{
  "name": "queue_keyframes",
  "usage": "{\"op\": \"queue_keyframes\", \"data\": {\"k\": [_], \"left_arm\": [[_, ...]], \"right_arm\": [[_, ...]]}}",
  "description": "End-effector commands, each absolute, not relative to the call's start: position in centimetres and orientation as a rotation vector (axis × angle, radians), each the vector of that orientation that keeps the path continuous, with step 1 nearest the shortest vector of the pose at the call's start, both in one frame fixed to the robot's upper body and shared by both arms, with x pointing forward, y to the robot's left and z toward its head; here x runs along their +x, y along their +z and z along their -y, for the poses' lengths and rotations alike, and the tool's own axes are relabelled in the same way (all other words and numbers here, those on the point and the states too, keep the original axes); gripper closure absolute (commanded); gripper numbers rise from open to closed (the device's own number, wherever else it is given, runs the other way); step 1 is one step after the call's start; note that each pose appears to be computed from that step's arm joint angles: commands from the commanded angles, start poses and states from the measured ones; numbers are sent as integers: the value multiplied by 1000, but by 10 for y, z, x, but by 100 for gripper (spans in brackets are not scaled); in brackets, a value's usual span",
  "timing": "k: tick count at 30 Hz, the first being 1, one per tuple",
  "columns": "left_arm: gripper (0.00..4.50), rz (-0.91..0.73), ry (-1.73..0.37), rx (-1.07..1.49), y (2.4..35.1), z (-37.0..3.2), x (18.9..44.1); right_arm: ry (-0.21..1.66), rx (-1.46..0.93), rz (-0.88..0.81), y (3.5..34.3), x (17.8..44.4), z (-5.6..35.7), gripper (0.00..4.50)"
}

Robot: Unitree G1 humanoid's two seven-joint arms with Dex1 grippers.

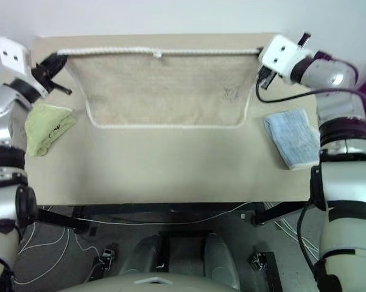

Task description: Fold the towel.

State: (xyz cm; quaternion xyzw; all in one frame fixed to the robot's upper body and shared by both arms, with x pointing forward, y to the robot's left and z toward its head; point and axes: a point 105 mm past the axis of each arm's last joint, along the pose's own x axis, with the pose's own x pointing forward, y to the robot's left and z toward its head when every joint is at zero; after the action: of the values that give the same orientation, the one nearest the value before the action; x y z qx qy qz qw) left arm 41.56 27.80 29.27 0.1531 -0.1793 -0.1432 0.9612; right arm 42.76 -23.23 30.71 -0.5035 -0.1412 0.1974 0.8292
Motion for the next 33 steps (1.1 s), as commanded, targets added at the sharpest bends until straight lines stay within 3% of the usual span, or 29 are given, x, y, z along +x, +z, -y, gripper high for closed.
{"op": "queue_keyframes", "data": {"k": [1, 6, 12, 18, 21, 27, 33], "left_arm": [[450, 412, -268, 364, 316, -296, 403], [450, 327, -420, 405, 291, -306, 372], [450, -27, -654, 426, 202, -302, 312], [450, -280, -733, 300, 153, -306, 254], [450, -398, -762, 269, 139, -309, 229], [450, -397, -749, 263, 142, -308, 228], [450, -301, -586, 333, 143, -317, 276]], "right_arm": [[411, -1023, 370, 334, 414, 244, 442], [660, -954, 274, 295, 383, 243, 442], [945, -810, 7, 217, 323, 235, 442], [1092, -660, -205, 181, 270, 232, 442], [1113, -619, -283, 174, 258, 237, 442], [1106, -636, -291, 176, 263, 238, 442], [1003, -707, -210, 184, 306, 234, 442]]}}
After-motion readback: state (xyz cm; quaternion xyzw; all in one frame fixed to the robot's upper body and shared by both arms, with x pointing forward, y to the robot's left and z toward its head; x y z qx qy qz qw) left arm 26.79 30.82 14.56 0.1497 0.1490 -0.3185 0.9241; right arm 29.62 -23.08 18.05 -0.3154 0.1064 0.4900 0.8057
